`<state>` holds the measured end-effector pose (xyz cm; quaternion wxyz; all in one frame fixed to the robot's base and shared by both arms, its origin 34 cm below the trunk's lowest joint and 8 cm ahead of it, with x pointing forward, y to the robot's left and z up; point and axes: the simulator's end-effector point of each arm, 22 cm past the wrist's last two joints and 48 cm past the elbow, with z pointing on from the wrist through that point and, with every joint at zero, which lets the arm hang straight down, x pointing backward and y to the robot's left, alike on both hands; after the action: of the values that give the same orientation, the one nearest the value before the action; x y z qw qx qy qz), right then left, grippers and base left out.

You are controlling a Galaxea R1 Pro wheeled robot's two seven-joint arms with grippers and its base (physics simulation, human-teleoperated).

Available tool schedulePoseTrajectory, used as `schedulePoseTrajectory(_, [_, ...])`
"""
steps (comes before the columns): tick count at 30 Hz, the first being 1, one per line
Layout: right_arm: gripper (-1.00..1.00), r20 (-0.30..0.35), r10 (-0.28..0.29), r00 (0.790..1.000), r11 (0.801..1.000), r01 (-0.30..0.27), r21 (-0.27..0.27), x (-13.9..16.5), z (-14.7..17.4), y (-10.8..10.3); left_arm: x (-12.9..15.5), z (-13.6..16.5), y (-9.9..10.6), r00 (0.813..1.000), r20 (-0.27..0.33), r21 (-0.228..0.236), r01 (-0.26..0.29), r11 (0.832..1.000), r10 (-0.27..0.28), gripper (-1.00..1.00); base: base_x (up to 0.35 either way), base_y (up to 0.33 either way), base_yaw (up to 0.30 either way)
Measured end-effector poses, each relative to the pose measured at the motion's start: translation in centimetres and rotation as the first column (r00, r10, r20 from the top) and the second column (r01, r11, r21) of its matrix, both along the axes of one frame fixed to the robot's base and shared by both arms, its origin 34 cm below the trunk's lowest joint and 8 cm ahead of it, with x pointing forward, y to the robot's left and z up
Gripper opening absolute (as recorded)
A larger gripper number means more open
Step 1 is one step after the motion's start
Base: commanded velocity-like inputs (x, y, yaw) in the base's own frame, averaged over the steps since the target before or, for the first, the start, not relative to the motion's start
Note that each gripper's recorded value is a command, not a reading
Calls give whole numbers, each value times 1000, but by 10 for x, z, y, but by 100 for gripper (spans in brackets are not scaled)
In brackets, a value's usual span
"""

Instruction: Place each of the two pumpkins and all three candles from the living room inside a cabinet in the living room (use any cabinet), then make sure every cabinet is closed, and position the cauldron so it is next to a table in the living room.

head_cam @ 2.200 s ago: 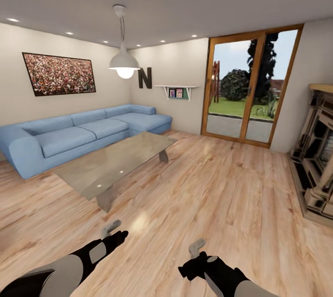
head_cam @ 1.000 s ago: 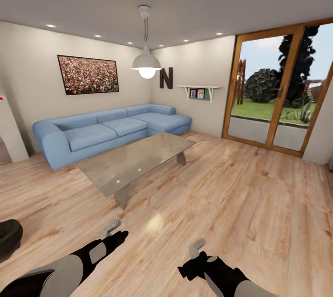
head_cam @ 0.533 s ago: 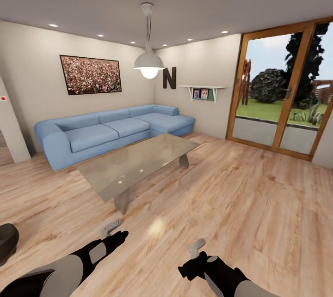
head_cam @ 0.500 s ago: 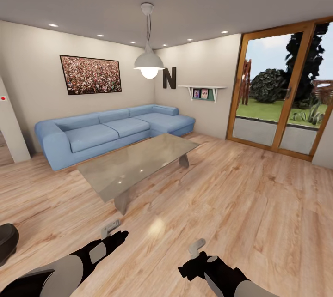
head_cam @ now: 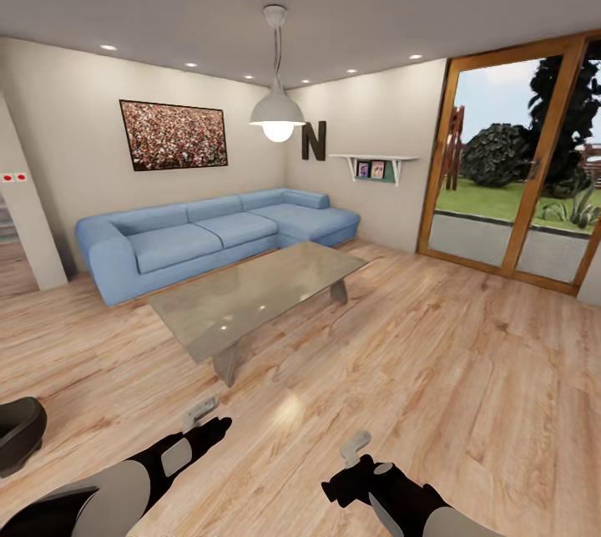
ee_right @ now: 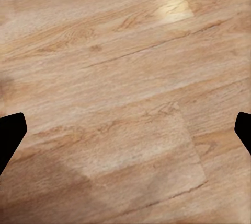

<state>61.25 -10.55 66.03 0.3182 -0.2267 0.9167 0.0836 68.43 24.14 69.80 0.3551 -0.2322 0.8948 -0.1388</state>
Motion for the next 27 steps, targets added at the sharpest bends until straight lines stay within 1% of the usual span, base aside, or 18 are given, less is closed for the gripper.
schedulePoseTrajectory(19, [100,11,0,1000,1000,0,1,2,5,0,2,6,0,1000,11,0,0,1000,0,100,1,0,2])
schedulePoseTrajectory(23, [100,12,-1,1000,1000,1,1,2,6,0,2,7,0,1000,13,0,0,1000,0,100,99,0,0])
schedulePoseTrajectory(27, [100,13,-1,1000,1000,1,1,2,6,0,2,7,0,1000,13,0,0,1000,0,100,215,0,0])
